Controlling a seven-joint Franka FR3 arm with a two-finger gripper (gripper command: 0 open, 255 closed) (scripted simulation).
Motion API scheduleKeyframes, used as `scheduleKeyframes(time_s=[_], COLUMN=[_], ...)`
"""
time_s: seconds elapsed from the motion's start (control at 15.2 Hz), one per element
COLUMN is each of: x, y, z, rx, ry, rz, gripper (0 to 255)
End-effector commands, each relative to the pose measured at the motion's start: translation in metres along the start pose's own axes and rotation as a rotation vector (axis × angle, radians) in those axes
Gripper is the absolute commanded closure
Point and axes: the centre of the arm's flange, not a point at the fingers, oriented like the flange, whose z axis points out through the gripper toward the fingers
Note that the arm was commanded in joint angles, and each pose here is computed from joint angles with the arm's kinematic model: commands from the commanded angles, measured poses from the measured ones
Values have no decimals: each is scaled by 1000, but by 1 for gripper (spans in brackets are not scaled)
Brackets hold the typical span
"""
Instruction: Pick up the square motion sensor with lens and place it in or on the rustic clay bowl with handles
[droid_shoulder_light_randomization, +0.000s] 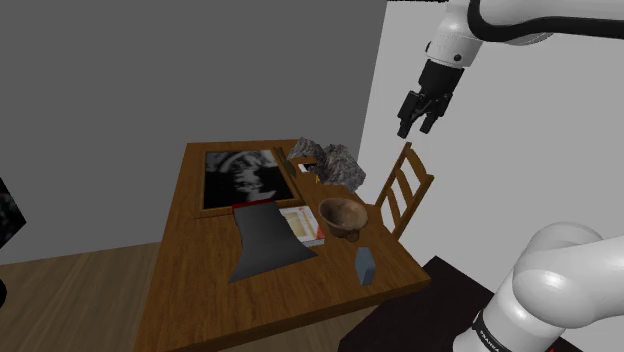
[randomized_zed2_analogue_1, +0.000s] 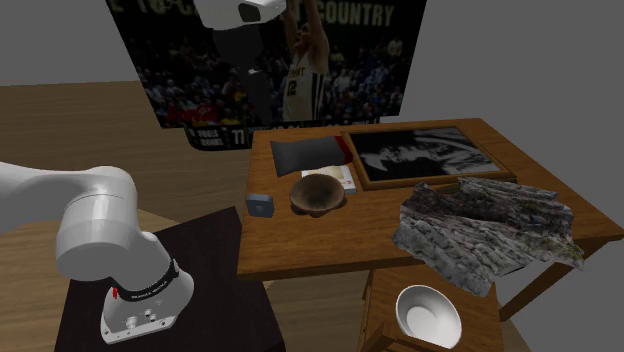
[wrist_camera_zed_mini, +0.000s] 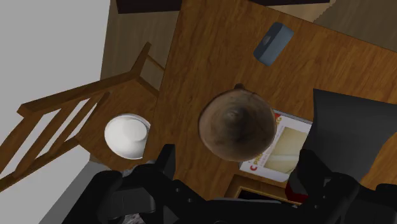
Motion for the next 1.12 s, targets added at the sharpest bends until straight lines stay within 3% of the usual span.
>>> scheduleKeyframes(time_s=[0.0, 1.06], x=[0, -36], y=[0, -71], z=[0, 194], rx=[0, -9], ry=[0, -99], rz=[0, -147], gripper=[0, 0])
